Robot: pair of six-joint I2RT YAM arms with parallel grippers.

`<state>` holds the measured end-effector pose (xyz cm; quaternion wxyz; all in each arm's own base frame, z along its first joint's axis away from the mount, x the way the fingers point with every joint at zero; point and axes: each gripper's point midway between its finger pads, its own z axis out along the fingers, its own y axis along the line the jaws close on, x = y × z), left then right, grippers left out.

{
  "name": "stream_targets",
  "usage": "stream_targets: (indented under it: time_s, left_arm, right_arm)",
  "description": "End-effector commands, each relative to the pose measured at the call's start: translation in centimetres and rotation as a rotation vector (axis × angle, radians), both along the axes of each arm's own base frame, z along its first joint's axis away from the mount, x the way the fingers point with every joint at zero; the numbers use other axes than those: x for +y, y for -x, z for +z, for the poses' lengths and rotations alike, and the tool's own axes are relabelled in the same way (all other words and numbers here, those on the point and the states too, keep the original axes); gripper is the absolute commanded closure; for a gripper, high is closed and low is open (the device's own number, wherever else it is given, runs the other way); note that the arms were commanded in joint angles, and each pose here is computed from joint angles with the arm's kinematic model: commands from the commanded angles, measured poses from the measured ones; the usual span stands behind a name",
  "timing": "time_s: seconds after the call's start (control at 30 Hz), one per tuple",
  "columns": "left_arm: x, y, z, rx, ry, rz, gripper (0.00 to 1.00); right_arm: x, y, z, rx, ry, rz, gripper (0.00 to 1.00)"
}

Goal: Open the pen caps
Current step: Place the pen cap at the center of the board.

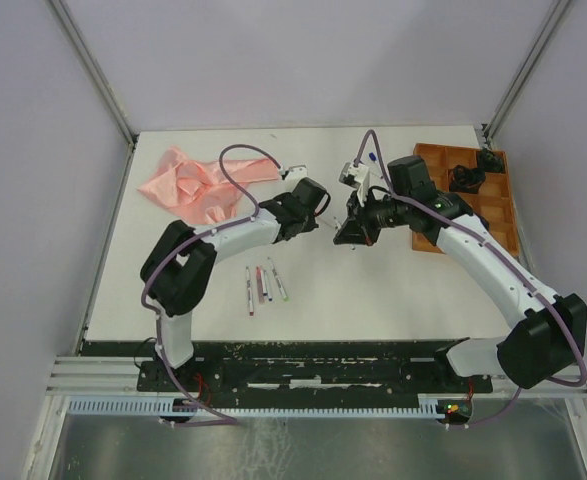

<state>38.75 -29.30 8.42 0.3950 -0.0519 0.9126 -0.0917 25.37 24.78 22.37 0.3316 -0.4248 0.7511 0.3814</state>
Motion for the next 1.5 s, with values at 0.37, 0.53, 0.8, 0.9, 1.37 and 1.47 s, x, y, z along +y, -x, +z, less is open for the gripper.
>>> stream_targets:
  time_s: [0.37,0.53,0.8,0.9,1.37,1.47]
  left_arm:
    - [1.0,-1.5,-2.3,0.057,-0.267,-0.03,0.95]
    - [1.1,-1.6,-3.3,0.072,-0.287,-0.027,0.93]
    - [0.8,-1.9,-4.3,0.09,-0.296,-0.03,0.86]
    - [0.9,-1.9,-4.8,0.101,-0.299,-0.031,0.83]
    - [1.3,-1.7,-5.2,0.121,-0.296,-0.026,0.7]
    - [1.3,-1.7,-4.8,0.117,-0.293,-0.027,0.69]
  right_arm:
    - [-0.1,-1.0,2.5,-0.065,-0.034,-0.01,0.99]
    - [-0.2,-1.0,2.5,-0.063,-0.037,-0.011,0.99]
    - [-0.3,-1.0,2.7,-0.063,-0.042,-0.013,0.99]
    - [-0.3,-1.0,2.7,-0.063,-0.044,-0.013,0.99]
    - [-0.4,-0.9,2.8,-0.052,-0.053,-0.01,0.99]
    - [-0.4,-0.9,2.7,-0.049,-0.054,-0.009,0.99]
